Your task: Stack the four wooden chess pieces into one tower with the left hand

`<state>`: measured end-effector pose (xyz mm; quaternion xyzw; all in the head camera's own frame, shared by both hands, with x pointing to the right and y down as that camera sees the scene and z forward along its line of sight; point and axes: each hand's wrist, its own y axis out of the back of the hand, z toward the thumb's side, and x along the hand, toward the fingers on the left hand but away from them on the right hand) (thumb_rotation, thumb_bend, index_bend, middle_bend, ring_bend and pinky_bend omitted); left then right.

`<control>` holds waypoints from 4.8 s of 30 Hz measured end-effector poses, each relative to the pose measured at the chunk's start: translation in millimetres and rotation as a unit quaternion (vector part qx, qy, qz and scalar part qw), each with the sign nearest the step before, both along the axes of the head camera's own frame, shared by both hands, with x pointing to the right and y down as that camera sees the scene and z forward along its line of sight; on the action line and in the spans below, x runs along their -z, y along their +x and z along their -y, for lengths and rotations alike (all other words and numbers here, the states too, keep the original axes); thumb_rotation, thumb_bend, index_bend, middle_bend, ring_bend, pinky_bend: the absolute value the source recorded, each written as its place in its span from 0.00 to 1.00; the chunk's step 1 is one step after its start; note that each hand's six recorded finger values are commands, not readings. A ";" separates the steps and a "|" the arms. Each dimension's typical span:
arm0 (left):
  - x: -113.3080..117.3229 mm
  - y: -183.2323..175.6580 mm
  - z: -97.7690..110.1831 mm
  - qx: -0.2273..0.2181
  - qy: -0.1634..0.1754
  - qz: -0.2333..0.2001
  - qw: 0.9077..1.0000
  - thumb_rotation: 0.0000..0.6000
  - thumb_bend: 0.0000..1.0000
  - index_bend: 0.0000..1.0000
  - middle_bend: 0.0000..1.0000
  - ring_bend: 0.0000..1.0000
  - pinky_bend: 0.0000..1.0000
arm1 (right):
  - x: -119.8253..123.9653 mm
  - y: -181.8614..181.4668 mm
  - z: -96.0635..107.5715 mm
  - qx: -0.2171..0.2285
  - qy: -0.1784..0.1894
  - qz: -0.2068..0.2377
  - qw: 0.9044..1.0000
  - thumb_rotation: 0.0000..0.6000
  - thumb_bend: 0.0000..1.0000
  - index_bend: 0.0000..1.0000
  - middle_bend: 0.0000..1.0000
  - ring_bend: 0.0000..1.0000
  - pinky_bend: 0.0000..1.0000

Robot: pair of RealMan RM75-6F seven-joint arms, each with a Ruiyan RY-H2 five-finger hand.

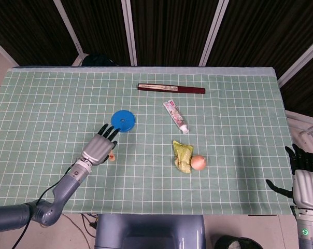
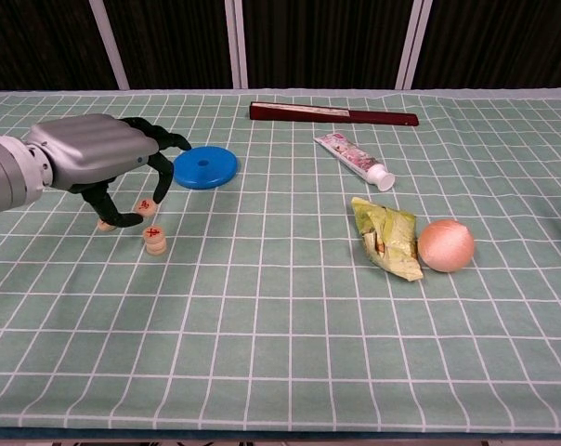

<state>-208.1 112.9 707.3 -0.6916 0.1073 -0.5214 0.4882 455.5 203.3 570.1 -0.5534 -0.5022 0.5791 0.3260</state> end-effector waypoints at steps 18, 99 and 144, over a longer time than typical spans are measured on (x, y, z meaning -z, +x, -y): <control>-8.6 6.0 -16.4 -0.023 -0.013 0.017 0.999 1.00 0.32 0.48 0.04 0.00 0.00 | 0.1 0.4 0.1 -0.001 -0.001 0.001 1.000 1.00 0.23 0.08 0.01 0.00 0.00; -49.2 -73.8 6.3 0.067 -0.021 0.055 0.996 1.00 0.29 0.45 0.03 0.00 0.00 | 0.2 0.6 0.0 -0.004 -0.001 0.004 1.000 1.00 0.23 0.08 0.01 0.00 0.00; -51.5 -60.5 5.3 0.044 -0.009 0.076 0.996 1.00 0.32 0.51 0.04 0.00 0.00 | -0.3 0.5 0.0 -0.003 -0.004 0.005 1.000 1.00 0.23 0.08 0.01 0.00 0.00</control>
